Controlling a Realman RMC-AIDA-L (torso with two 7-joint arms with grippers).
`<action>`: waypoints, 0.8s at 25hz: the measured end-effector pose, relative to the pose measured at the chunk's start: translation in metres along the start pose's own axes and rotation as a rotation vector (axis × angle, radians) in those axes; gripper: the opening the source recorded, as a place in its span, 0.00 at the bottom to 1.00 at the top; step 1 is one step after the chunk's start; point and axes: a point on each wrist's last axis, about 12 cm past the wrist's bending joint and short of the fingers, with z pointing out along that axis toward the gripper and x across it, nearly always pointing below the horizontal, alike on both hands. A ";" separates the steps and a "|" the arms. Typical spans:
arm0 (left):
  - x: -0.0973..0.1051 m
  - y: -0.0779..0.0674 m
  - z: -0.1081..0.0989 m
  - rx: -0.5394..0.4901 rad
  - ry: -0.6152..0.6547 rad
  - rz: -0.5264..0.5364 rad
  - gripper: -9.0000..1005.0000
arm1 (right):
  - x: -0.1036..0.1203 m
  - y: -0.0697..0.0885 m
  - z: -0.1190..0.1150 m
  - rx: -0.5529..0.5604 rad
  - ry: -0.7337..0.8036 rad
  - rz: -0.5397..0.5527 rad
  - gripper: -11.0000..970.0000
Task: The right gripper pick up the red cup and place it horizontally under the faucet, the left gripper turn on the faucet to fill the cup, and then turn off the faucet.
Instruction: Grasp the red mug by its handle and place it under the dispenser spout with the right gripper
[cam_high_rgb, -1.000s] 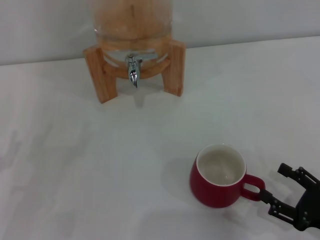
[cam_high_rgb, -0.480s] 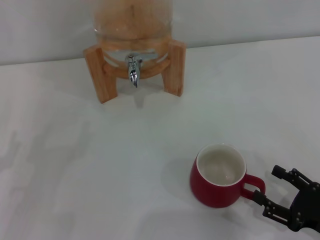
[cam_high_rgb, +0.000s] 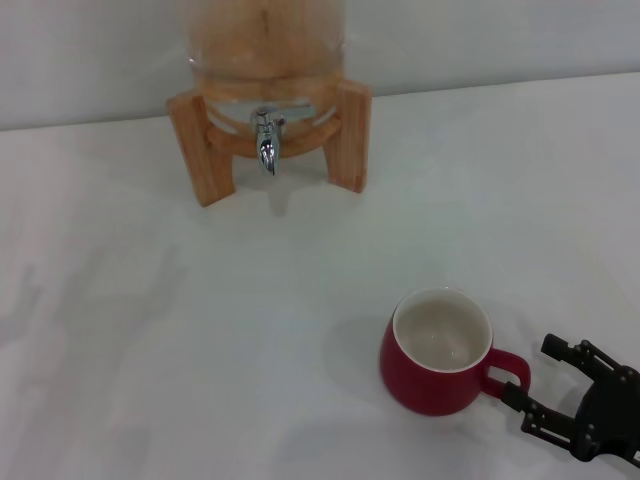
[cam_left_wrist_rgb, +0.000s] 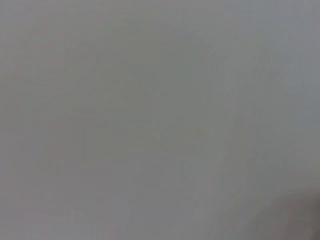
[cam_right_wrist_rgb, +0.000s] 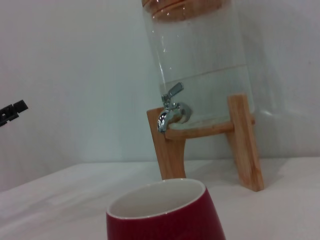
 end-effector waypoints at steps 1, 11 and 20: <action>0.000 0.000 0.000 0.001 0.000 -0.001 0.84 | 0.000 0.000 0.001 0.001 0.002 -0.001 0.90; 0.000 -0.001 0.000 0.002 -0.002 -0.002 0.84 | 0.000 -0.003 0.006 0.013 0.005 -0.012 0.90; 0.000 -0.001 0.000 0.003 -0.003 -0.002 0.84 | -0.001 -0.006 0.010 0.029 0.002 -0.019 0.90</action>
